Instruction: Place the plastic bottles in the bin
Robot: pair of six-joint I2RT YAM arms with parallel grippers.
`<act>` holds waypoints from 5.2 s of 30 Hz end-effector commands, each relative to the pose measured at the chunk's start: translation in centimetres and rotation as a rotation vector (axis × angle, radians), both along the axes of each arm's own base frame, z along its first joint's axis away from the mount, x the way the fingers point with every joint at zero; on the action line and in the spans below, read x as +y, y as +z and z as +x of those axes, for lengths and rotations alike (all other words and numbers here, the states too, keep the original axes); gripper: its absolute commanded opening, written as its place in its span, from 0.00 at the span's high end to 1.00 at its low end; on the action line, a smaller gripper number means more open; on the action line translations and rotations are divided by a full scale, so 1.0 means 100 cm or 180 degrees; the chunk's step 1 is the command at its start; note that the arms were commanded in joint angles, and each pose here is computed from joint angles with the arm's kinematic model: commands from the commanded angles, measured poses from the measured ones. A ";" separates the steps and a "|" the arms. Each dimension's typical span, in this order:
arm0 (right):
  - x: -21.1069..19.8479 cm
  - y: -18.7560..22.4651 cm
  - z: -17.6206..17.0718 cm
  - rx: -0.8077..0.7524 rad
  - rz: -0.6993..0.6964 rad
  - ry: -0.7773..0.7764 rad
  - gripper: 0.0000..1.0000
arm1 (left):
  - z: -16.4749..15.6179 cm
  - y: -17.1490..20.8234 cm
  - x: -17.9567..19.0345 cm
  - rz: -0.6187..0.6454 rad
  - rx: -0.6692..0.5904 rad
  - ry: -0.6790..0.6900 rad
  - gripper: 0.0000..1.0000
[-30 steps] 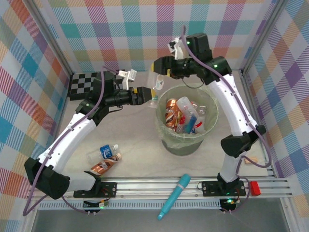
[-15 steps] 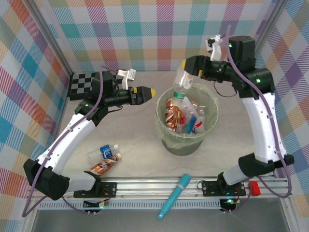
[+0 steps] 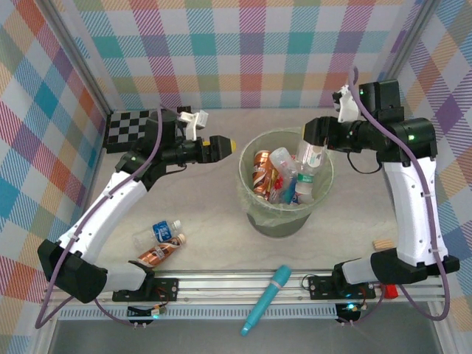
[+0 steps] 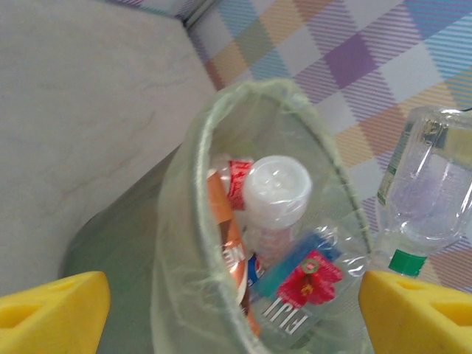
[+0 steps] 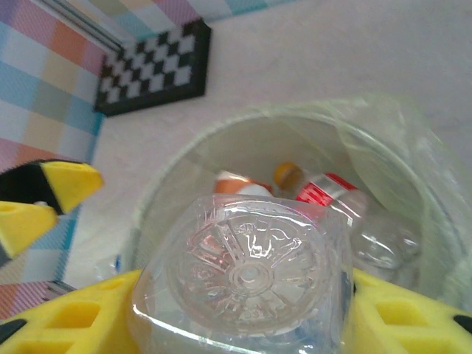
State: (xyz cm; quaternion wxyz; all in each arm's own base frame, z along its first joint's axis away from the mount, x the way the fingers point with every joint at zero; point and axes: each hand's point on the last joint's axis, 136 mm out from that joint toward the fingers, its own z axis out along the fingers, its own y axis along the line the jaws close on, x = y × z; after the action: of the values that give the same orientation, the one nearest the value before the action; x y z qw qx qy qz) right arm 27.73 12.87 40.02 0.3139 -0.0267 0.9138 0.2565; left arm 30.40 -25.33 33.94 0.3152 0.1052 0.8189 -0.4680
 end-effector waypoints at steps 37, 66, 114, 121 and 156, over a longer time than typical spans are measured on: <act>-0.015 -0.049 -0.025 0.0752 -0.0940 0.0315 0.43 | -0.088 -0.150 0.168 0.2439 0.2045 0.1275 0.18; 0.026 -0.038 -0.018 0.0394 -0.0139 0.0512 0.35 | -0.139 -0.210 0.206 0.2061 0.2758 0.2340 0.07; 0.010 -0.049 -0.021 0.0479 -0.0344 0.0486 0.32 | -0.017 -0.301 0.178 0.1368 0.2905 0.2967 0.03; 0.012 -0.049 -0.019 0.0486 -0.0308 0.0462 0.31 | -0.037 -0.299 0.168 0.1311 0.2913 0.2936 0.05; 0.099 0.016 0.002 0.0141 0.0731 0.0768 0.29 | 0.034 -0.060 0.057 0.0786 0.0303 0.0573 0.79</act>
State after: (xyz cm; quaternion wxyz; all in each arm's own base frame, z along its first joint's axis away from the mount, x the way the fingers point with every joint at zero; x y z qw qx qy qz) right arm 27.43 20.46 40.22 0.2569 -0.0805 0.8894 0.3694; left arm 34.85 -16.64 22.51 0.2535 -0.0818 0.9257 -0.2688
